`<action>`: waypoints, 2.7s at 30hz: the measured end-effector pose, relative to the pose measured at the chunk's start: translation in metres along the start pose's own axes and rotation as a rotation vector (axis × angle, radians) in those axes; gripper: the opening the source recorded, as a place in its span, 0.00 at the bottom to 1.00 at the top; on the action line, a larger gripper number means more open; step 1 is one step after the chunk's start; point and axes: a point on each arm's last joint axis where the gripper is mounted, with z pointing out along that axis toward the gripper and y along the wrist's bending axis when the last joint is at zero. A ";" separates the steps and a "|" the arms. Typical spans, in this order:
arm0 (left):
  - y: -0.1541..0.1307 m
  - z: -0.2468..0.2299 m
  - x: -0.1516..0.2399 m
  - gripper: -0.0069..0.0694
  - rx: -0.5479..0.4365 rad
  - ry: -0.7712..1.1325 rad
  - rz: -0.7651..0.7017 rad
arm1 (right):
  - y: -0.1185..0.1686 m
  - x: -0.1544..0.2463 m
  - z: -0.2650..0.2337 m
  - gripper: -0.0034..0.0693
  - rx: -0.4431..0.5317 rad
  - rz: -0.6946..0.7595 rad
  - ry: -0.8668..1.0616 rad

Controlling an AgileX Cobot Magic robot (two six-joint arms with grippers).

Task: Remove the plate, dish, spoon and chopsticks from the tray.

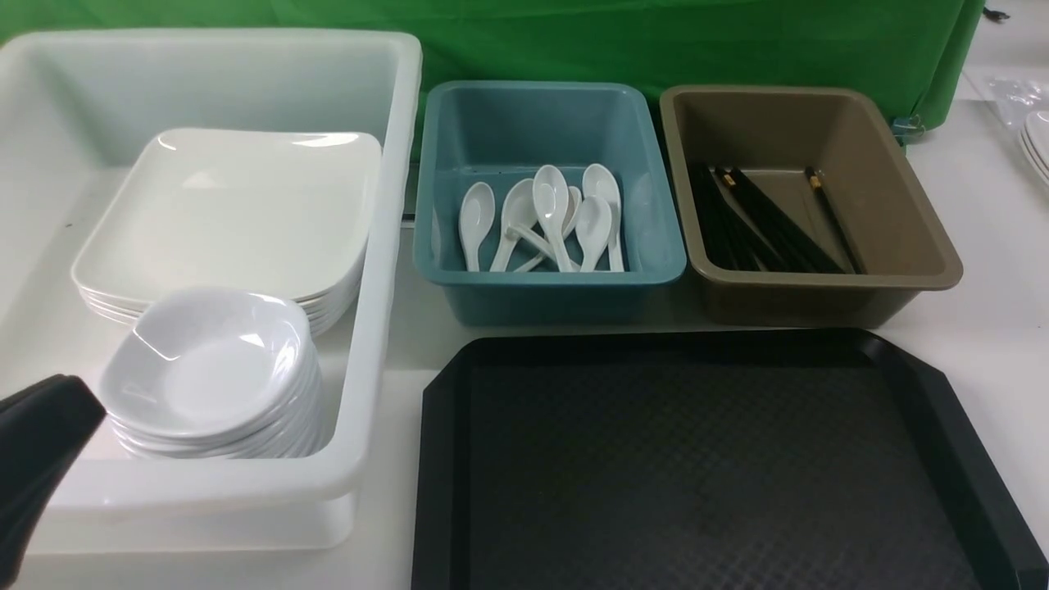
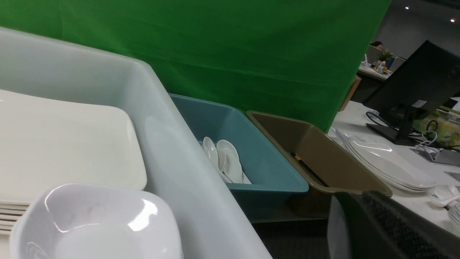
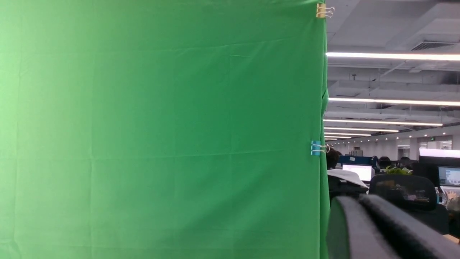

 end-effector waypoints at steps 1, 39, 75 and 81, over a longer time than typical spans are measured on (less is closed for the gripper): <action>0.000 0.000 0.000 0.10 0.000 -0.001 0.000 | 0.000 0.000 0.000 0.15 0.000 0.000 0.000; 0.058 -0.012 0.091 0.11 -0.446 0.098 0.270 | 0.000 0.000 0.000 0.28 0.000 0.000 -0.002; 0.058 -0.012 0.091 0.11 -0.446 0.098 0.270 | 0.007 0.139 -0.012 0.38 -0.052 -0.180 0.481; 0.058 -0.012 0.091 0.11 -0.446 0.097 0.268 | 0.009 0.196 -0.043 0.38 -0.046 -0.112 0.760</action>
